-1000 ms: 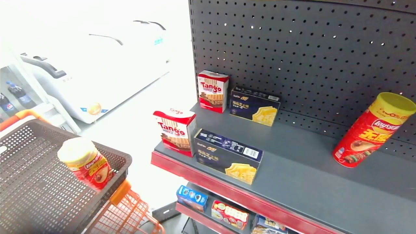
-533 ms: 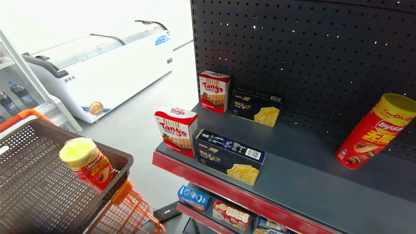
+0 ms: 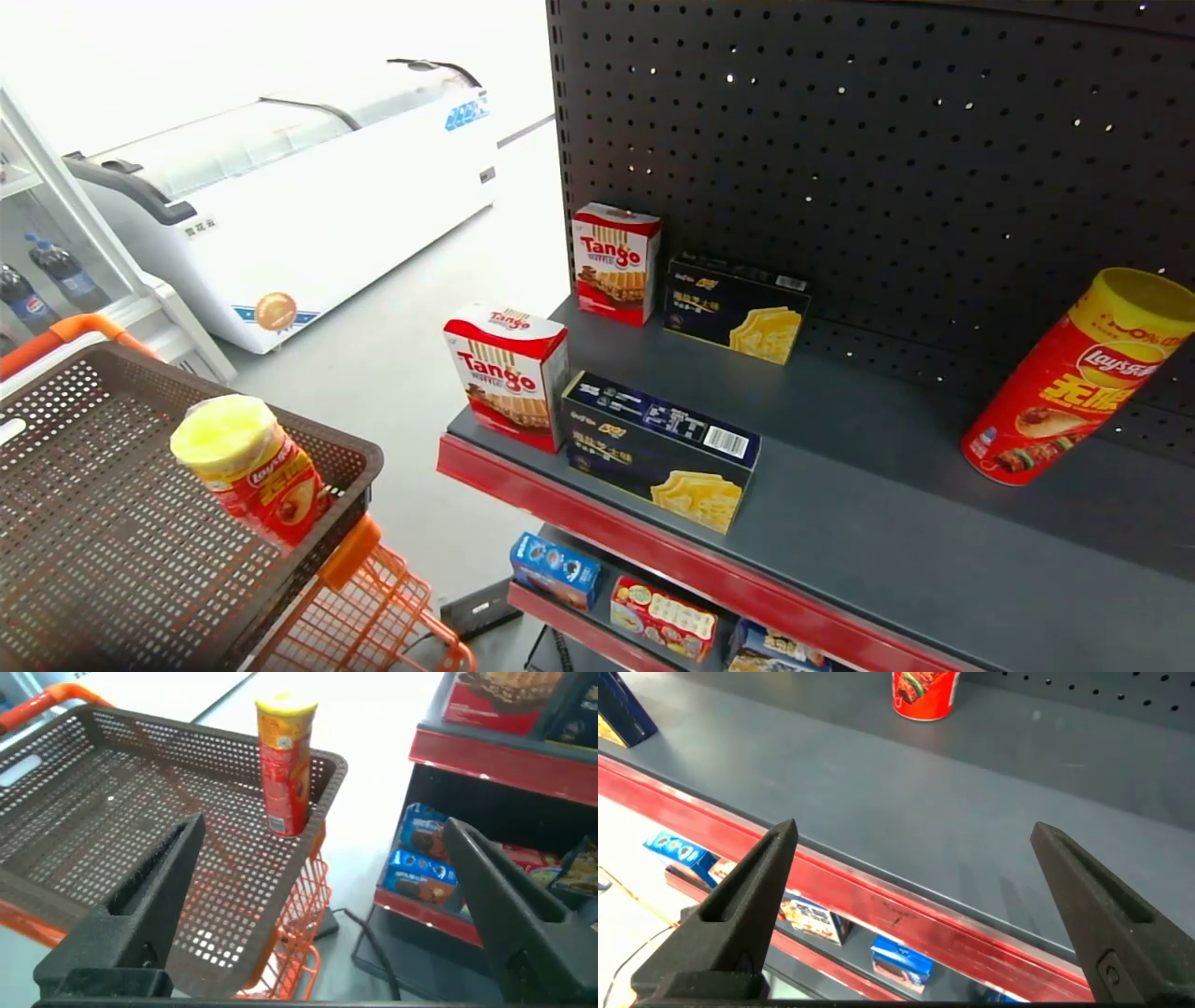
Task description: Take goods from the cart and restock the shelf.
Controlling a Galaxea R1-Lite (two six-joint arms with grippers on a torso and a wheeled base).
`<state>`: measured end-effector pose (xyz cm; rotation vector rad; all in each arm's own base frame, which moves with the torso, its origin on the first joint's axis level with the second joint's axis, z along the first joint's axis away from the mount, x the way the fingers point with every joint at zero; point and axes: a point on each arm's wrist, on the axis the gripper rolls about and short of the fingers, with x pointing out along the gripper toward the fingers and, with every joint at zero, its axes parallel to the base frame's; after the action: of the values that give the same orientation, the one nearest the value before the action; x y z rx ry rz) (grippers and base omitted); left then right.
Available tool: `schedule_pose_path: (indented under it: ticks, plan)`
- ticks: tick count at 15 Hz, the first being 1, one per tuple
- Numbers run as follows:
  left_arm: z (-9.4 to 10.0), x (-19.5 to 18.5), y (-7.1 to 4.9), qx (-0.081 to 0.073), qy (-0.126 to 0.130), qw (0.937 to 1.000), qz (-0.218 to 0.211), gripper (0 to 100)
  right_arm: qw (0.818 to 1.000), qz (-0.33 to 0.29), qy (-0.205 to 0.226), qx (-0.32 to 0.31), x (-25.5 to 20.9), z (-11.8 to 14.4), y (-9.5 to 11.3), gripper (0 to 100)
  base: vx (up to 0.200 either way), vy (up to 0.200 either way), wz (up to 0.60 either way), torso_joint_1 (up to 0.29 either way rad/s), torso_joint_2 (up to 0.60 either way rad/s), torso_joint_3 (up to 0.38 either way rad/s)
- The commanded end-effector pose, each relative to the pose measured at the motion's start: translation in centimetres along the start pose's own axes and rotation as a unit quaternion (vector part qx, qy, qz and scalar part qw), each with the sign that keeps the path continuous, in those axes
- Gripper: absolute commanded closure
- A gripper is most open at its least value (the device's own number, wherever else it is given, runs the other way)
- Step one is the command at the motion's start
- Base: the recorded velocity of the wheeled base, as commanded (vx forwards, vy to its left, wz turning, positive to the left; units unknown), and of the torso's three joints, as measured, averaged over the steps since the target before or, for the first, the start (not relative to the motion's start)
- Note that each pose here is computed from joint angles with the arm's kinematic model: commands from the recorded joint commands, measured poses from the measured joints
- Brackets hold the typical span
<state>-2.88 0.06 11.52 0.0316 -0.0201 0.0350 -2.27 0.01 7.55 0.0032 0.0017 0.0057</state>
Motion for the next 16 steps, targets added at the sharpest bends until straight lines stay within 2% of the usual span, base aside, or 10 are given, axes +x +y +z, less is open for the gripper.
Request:
schedule_pose_path:
  ticks: [1, 4, 6, 10, 11, 12, 13, 14, 15, 16]
  plan:
    - [3.4, 2.8, 0.2, 0.005, 0.098, 0.9948, 0.026, 0, 1.0, 0.0, 0.001, 0.0, 0.0, 0.0, 0.0, 0, 0.0, 0.0, 0.0, 0.0, 0.0, 0.0]
    - [3.5, 5.9, 0.1, 0.009, 0.176, 0.9838, 0.031, 0, 1.0, 0.0, 0.001, 0.0, 0.0, 0.0, 0.0, 0, 0.0, 0.0, 0.0, 0.0, 0.0, 0.0]
    - [3.8, 7.5, 0.1, 0.002, 0.185, 0.9823, 0.032, 0, 1.0, 0.0, 0.001, 0.0, 0.0, 0.0, 0.0, 0, 0.0, 0.0, 0.0, 0.0, 0.0, 0.0]
    - [3.1, 9.1, 0.1, -0.008, 0.226, 0.9731, 0.041, 0, 1.0, 0.0, 0.001, 0.0, 0.0, 0.0, 0.0, 0, 0.0, 0.0, 0.0, 0.0, 0.0, 0.0]
    - [3.0, 9.6, 0.1, -0.017, 0.238, 0.9702, 0.043, 0, 1.0, 0.0, 0.001, 0.0, 0.0, 0.0, 0.0, 0, 0.0, 0.0, 0.0, 0.0, 0.0, 0.0]
    - [3.0, 9.6, 0.1, -0.017, 0.238, 0.9702, 0.043, 0, 1.0, 0.0, 0.001, 0.0, 0.0, 0.0, 0.0, 0, 0.0, 0.0, 0.0, 0.0, 0.0, 0.0]
    - [2.8, 11.3, 0.3, -0.025, 0.256, 0.9647, 0.055, 0, 1.0, 0.0, 0.001, 0.0, 0.0, 0.0, 0.0, 0, 0.0, 0.0, 0.0, 0.0, 0.0, 0.0]
    - [2.8, 13.1, 0.5, -0.026, 0.254, 0.9645, 0.067, 0, 1.0, 0.0, 0.001, 0.0, 0.0, 0.0, 0.0, 0, 0.0, 0.0, 0.0, 0.0, 0.0, 0.0]
    - [2.4, 15.1, 1.2, -0.044, 0.249, 0.9632, 0.092, 0, 1.0, 0.0, 0.001, 0.0, 0.0, 0.0, 0.0, 0, 0.0, 0.0, 0.0, 0.0, 0.0, 0.0]
    - [2.1, 16.3, 1.5, -0.052, 0.253, 0.9616, 0.094, 0, 1.0, 0.0, 0.001, 0.0, 0.0, 0.0, 0.0, 0, 0.0, 0.0, 0.0, 0.0, 0.0, 0.0]
